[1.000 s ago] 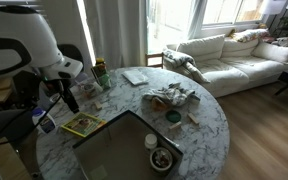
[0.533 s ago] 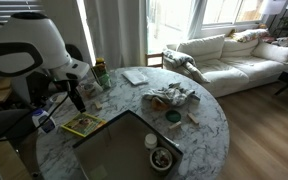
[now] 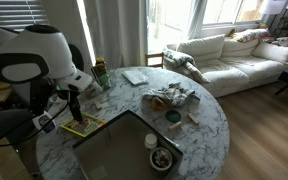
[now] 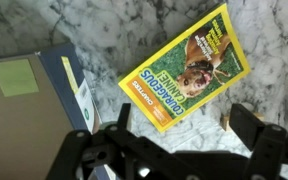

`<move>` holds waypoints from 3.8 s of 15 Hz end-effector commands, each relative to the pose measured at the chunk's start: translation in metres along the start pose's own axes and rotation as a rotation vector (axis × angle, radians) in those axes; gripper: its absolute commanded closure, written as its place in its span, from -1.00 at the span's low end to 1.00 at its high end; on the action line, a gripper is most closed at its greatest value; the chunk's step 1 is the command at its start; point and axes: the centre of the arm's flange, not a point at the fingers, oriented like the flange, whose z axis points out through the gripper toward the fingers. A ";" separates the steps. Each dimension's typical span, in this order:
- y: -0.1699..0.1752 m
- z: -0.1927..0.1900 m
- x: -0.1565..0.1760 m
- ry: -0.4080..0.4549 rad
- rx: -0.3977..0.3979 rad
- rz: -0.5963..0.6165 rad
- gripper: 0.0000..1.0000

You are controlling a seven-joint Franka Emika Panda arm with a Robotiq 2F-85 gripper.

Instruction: Put the yellow book in the storage box

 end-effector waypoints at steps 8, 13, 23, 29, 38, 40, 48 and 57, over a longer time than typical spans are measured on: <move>0.025 0.082 -0.014 -0.194 0.023 0.142 -1.00; 0.026 0.112 -0.010 -0.143 0.012 0.180 -1.00; 0.043 0.132 -0.004 -0.013 0.127 0.186 -0.99; 0.050 0.137 -0.007 0.028 0.162 0.173 -0.80; 0.057 0.144 -0.007 0.073 0.203 0.200 -0.87; 0.056 0.144 -0.006 0.077 0.209 0.205 -0.60; 0.058 0.145 0.000 0.080 0.208 0.211 0.25; 0.056 0.134 0.009 0.083 0.202 0.219 0.02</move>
